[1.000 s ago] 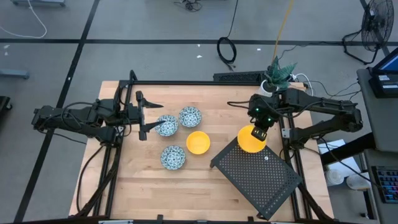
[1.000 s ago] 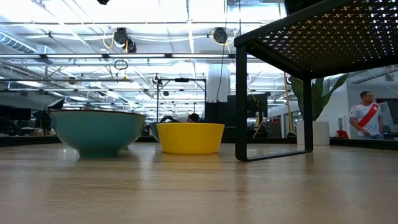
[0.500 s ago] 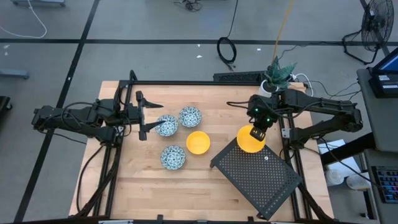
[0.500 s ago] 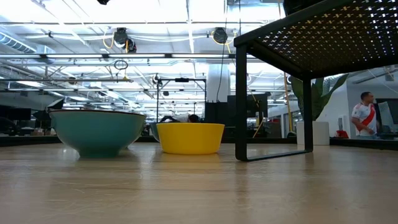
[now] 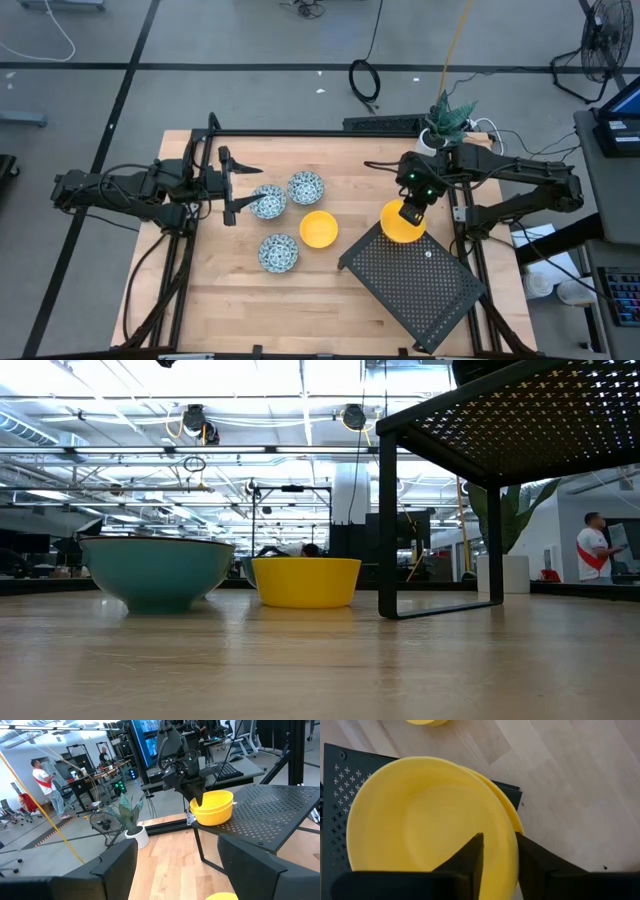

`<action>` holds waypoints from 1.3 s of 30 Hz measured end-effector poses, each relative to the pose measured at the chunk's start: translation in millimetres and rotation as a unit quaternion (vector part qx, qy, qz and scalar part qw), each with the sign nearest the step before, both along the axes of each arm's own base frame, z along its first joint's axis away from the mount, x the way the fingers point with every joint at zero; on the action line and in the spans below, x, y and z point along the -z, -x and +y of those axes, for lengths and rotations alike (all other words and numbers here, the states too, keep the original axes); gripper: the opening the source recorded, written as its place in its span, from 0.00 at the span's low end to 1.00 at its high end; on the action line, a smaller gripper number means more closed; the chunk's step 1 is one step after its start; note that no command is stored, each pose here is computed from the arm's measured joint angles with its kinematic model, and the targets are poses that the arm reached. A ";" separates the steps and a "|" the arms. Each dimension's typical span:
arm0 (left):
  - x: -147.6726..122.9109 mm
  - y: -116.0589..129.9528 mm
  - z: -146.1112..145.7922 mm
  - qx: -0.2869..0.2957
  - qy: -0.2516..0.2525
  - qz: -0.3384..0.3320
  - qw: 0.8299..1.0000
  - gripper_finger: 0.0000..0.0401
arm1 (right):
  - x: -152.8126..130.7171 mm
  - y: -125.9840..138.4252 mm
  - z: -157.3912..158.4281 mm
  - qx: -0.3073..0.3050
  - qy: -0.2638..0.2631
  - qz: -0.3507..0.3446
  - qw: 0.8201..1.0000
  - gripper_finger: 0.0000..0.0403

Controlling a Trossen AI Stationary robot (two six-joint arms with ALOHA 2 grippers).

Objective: Pick & Place Mini bowls
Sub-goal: Stack the left yellow bowl on top of the yellow bowl on the shelf

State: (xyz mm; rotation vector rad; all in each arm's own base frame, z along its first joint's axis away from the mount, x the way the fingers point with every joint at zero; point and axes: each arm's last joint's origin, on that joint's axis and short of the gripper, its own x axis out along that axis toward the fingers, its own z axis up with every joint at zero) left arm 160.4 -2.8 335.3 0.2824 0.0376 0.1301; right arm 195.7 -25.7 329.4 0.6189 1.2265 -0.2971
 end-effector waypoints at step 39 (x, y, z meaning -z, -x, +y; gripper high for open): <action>-0.1 0.0 0.0 0.000 0.000 0.000 1.000 0.68 | -22.6 31.5 4.9 0.035 -0.005 -0.064 0.997 0.36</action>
